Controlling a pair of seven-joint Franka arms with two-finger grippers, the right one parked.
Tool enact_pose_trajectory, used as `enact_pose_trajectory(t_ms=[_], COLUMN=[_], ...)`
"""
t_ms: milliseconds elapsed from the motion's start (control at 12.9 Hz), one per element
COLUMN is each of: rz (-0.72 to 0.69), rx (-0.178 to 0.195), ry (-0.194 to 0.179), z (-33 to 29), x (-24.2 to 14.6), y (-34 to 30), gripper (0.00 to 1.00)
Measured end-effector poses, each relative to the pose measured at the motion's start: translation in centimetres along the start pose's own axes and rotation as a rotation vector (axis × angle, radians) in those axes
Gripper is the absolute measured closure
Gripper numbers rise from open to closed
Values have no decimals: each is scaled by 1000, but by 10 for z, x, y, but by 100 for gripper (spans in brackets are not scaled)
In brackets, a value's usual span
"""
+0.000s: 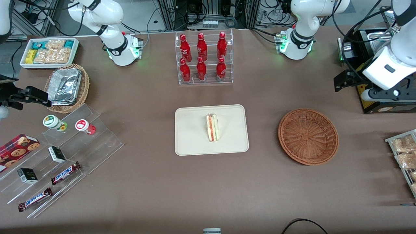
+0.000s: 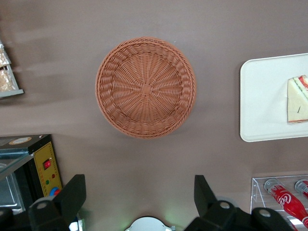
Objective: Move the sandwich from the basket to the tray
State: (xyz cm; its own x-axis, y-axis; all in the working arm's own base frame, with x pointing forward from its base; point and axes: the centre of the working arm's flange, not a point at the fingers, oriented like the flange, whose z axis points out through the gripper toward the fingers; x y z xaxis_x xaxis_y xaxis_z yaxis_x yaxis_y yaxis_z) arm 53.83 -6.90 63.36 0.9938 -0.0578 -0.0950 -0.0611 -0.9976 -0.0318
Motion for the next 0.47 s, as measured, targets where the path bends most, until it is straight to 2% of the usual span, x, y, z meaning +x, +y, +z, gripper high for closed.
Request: enact_pose_trajectory(t_ms=[233,465], rz=[-28,-30], rx=[1,0], ry=[20,30], z=[-2,-2], x=[-14,-11], y=[-14,-15], gripper=[0,0])
